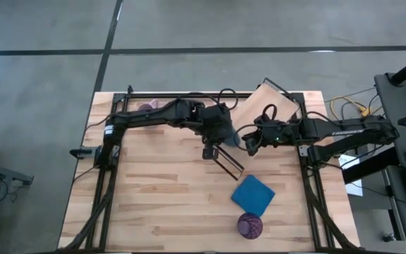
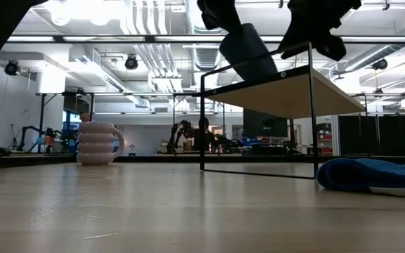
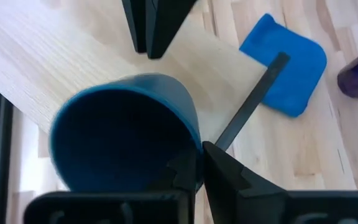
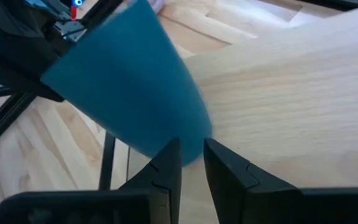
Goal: Stack small to large cups/mugs on shelf
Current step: Put the blue cup on the shelf, then put the purple mug on the shelf
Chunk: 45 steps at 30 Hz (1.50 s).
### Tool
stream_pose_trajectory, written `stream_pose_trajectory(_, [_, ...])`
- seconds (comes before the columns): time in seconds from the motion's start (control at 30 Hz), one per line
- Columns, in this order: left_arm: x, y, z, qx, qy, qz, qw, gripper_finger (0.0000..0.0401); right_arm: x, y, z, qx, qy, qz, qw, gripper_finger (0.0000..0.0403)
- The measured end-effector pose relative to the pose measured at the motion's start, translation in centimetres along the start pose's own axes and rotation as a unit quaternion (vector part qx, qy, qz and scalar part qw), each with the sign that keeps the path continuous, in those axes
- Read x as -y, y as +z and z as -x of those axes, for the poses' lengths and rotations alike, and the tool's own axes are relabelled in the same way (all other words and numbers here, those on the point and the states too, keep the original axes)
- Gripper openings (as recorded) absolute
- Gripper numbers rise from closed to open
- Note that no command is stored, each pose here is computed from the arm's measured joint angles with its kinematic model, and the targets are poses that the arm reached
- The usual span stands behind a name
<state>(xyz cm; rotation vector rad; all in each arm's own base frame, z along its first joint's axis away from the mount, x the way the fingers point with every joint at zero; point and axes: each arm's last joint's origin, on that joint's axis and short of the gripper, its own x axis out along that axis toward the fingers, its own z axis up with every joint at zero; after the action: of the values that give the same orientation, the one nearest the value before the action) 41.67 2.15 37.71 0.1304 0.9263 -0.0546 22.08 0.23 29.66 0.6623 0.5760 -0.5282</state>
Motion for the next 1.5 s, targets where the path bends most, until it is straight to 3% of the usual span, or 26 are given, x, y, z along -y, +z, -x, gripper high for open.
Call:
stream_pose_trajectory(0.27, [0.2,-0.5,-1.8,-0.009,-0.001,0.020,1.000,0.0059,0.1,-0.2,-0.1,-0.003,-0.003,0.000,1.000,0.0063])
stream_pose_trajectory(0.67, [-0.1,0.9,-1.0,0.055,0.009,0.018,0.998,0.0060,0.0,-0.8,-1.9,-0.026,-0.026,-0.007,0.999,0.0063])
stream_pose_trajectory(1.5, [-0.1,1.4,-0.7,0.081,0.011,0.019,0.996,0.0060,-0.2,-1.1,-2.3,-0.043,-0.019,-0.014,0.999,0.0063])
